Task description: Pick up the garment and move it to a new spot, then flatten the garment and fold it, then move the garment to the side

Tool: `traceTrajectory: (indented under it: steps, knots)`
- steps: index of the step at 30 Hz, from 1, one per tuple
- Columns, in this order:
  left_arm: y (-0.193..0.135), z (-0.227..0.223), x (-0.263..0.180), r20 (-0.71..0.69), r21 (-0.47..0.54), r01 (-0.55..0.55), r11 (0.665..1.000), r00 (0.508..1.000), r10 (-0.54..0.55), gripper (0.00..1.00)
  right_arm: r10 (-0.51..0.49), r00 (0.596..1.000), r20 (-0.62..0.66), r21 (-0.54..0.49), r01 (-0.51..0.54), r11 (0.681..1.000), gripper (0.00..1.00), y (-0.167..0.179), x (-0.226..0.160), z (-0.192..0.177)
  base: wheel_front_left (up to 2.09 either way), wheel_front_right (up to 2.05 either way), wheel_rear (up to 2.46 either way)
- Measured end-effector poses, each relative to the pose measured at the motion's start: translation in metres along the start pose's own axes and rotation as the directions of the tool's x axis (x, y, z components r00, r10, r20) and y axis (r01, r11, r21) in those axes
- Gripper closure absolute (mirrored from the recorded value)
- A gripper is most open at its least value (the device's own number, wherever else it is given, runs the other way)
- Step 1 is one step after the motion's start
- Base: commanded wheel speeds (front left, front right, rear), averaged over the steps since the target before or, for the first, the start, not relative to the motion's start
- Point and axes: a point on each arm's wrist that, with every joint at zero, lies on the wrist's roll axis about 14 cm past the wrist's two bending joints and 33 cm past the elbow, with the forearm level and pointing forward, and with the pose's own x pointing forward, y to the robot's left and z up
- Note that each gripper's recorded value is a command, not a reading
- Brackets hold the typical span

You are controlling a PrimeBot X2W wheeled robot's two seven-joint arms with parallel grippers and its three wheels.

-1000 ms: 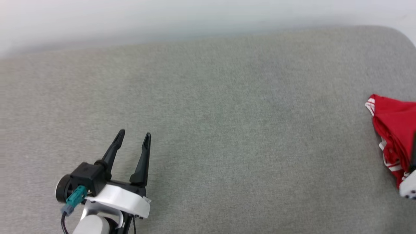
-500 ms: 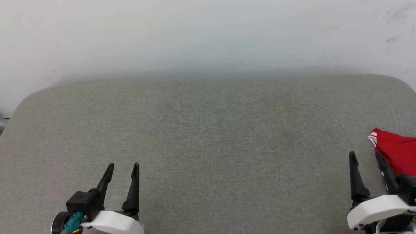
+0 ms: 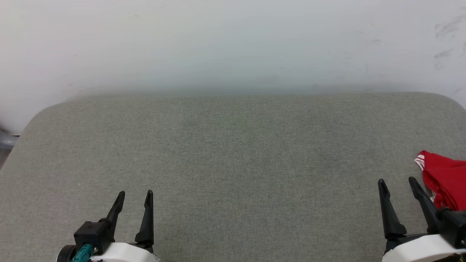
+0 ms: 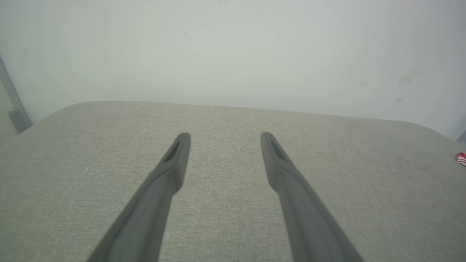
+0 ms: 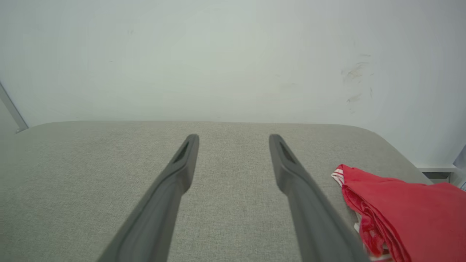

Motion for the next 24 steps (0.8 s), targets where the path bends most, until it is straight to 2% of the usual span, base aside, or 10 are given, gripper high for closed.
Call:
traceTrajectory:
  steps: [19, 20, 24]
  knots:
    - [0.001, -0.007, 0.0, -0.015, 0.01, 0.005, 1.0, 1.0, -0.005, 0.0, 0.004, 1.0, -0.01, 0.012, -0.004, 1.0, 0.0, 0.001, 0.001, -0.003, 0.0, 0.0, 0.0]
    - [0.0, -0.007, 0.0, -0.016, 0.008, 0.009, 1.0, 1.0, -0.008, 1.0, 0.004, 1.0, -0.01, 0.012, -0.004, 1.0, 1.0, 0.001, 0.001, -0.003, 0.0, 0.0, 0.0]
    - [0.0, -0.022, -0.006, -0.063, -0.004, 0.0, 1.0, 0.998, -0.001, 1.0, 0.003, 0.999, -0.05, 0.021, -0.002, 1.0, 1.0, 0.001, -0.002, -0.016, 0.0, 0.0, 0.0]
